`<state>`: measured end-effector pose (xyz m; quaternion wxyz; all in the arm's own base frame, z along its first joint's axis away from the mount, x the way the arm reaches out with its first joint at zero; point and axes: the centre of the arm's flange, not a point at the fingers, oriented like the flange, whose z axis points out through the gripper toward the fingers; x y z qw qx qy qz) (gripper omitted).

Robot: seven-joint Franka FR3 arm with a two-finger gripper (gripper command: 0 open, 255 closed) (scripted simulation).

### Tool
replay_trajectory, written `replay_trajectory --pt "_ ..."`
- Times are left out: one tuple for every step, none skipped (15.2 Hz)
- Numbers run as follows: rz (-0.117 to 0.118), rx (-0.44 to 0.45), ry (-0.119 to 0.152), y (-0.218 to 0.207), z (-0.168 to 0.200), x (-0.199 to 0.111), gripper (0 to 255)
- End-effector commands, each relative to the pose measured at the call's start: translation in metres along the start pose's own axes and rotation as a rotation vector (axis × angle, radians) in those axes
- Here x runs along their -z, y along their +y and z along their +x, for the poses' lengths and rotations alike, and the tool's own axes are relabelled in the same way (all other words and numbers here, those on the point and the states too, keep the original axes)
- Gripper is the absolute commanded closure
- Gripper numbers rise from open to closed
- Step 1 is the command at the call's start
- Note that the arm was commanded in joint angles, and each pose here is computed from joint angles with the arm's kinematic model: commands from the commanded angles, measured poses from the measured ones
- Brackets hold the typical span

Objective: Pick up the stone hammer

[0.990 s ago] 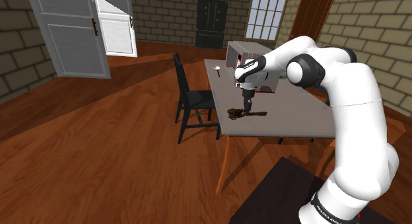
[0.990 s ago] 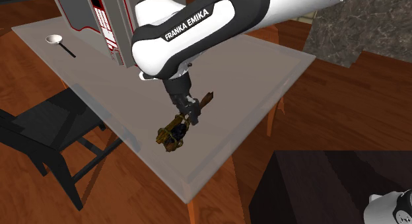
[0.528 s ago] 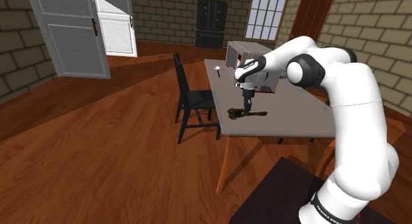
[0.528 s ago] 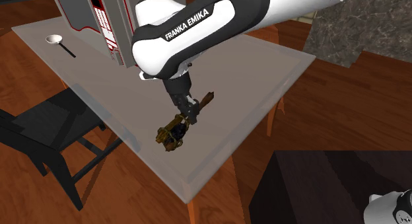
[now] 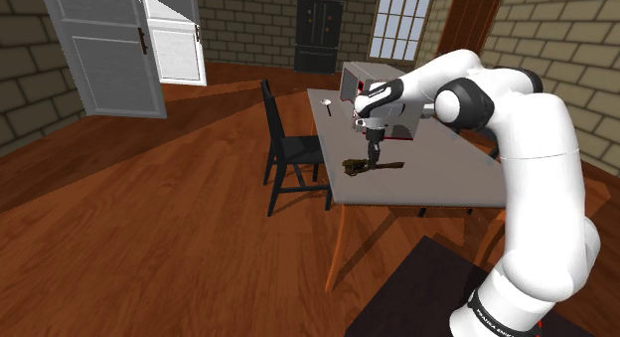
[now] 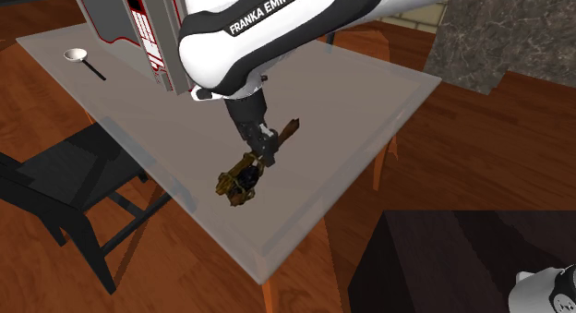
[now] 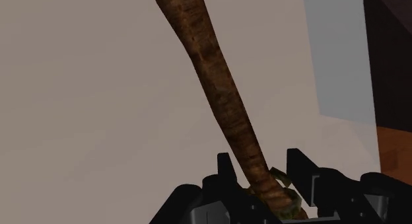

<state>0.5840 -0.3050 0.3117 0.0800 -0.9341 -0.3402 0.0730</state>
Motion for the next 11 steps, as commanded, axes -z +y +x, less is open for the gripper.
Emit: replay_trajectory --pt "0.0 0.0 0.0 -0.002 -0.001 0.011 255" --pt "0.0 0.0 0.0 -0.003 -0.001 0.016 255" --pt "0.0 0.0 0.0 -0.004 -0.002 0.021 255" --pt "0.0 0.0 0.0 -0.006 -0.002 0.027 255" --pt "0.0 0.0 0.0 -0.007 -0.002 0.032 255" --pt "0.0 0.0 0.0 -0.008 -0.003 0.037 255" --pt "0.0 0.0 0.0 -0.009 -0.003 0.042 255" --pt "0.0 0.0 0.0 -0.01 -0.004 0.047 255" --pt "0.0 0.0 0.0 -0.011 -0.004 0.052 255" --pt "0.0 0.0 0.0 -0.011 -0.004 0.053 255" --pt "0.0 0.0 0.0 -0.011 -0.004 0.053 255"
